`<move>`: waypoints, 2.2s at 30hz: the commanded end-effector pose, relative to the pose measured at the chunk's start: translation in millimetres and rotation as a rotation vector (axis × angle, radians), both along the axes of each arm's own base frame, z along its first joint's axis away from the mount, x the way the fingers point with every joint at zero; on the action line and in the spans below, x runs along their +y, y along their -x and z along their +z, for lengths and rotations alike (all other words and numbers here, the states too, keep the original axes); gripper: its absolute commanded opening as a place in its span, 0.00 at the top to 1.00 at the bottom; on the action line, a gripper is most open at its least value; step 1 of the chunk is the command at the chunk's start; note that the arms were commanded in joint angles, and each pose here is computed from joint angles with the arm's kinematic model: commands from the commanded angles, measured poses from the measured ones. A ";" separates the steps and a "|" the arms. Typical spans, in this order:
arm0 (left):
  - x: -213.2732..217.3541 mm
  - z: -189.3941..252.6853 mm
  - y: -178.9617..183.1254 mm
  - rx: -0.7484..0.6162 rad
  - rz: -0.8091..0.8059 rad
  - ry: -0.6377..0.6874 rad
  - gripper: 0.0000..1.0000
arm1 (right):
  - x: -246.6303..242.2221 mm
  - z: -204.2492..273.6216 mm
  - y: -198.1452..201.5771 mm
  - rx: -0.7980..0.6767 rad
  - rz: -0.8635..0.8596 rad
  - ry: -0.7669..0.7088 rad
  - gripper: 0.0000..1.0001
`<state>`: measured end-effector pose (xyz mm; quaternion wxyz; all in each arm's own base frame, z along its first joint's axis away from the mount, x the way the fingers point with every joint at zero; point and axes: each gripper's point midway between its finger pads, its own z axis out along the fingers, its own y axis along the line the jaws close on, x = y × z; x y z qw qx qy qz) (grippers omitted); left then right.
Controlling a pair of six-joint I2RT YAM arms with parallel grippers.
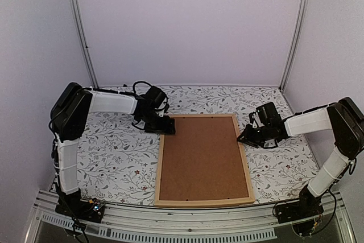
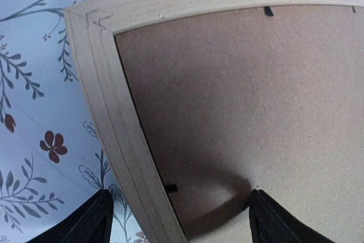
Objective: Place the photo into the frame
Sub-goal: Press the fastener onto the frame body.
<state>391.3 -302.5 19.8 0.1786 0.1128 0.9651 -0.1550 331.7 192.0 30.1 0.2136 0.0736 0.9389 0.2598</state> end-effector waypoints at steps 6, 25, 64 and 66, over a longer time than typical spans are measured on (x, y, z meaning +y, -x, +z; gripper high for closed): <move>19.1 33.5 29.3 -0.021 0.013 0.010 0.13 | 3.7 -25.8 26.8 0.127 0.004 -0.007 1.00; 47.8 9.5 98.0 0.109 0.040 0.022 0.14 | 2.7 -28.0 28.8 0.134 0.005 -0.003 1.00; 27.9 -26.8 121.6 0.154 -0.007 -0.056 0.15 | 2.8 -31.4 31.1 0.141 0.005 -0.008 1.00; 25.2 -14.3 113.8 0.119 -0.010 -0.049 0.14 | 2.9 -31.1 30.7 0.140 0.005 -0.008 1.00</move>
